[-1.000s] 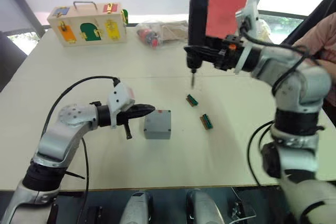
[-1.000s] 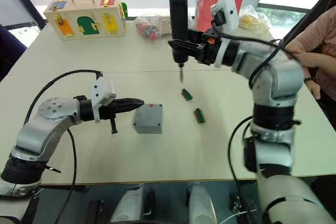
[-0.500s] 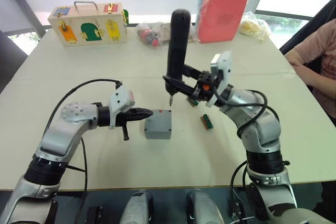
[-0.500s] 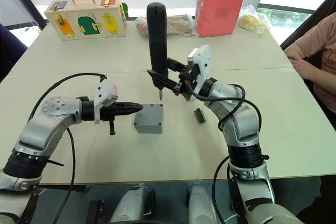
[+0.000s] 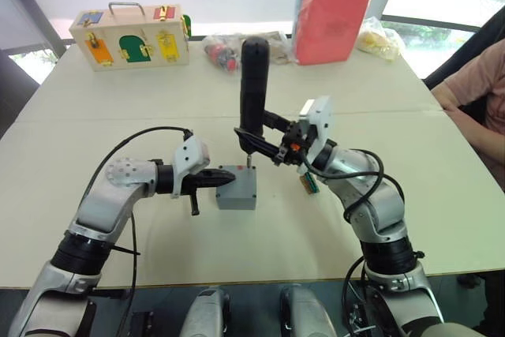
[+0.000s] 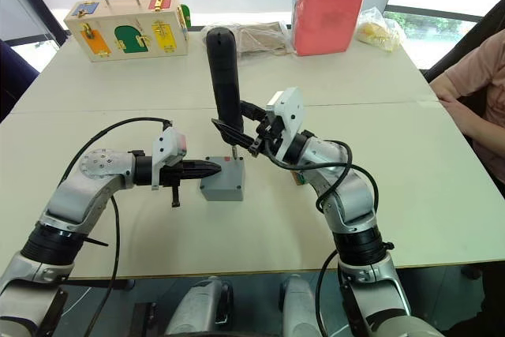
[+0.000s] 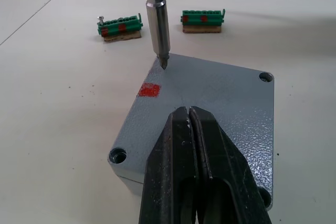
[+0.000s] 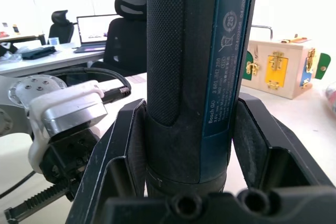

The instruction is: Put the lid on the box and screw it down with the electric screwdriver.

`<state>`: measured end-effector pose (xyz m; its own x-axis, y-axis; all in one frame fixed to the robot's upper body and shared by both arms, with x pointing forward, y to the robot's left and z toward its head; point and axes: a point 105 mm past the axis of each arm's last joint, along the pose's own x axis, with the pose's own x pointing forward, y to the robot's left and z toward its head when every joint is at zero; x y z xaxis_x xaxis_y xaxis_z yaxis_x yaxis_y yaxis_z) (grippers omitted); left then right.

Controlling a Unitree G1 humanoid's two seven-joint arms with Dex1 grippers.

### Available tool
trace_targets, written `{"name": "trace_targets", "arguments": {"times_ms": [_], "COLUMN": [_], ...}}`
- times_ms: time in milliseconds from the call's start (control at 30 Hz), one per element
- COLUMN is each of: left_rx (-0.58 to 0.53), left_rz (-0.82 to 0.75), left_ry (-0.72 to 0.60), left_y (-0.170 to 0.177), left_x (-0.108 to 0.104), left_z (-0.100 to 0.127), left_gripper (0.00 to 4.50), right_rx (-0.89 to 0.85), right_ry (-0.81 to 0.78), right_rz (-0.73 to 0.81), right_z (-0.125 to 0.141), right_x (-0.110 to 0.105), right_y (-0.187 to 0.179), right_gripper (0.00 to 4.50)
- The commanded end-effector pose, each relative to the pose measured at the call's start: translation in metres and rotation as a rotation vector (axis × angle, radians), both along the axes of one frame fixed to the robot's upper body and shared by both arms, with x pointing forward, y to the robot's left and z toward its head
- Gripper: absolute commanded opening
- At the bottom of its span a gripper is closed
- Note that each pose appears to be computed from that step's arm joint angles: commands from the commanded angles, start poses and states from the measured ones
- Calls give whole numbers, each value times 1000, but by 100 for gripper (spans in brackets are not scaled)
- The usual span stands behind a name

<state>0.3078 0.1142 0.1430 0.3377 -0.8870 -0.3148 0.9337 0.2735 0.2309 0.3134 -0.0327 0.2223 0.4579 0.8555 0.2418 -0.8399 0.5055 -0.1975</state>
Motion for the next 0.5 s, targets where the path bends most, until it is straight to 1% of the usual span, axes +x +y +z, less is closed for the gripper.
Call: {"name": "trace_targets", "arguments": {"times_ms": [33,333,500], "left_rx": [28,37,42], "left_rz": [1,-4,-4], "left_ry": [11,16,12], "left_y": [3,4,4], "left_x": [-1,-1,0], "left_z": [-4,-6,-7], "left_gripper": [0,0,0], "right_rx": [29,1,-13], "right_ry": [-84,-89,-75], "right_rz": [8,-19,-9], "right_z": [17,17,16], "right_x": [-7,-3,-4], "right_y": [1,-9,-11], "right_gripper": [184,184,184]}}
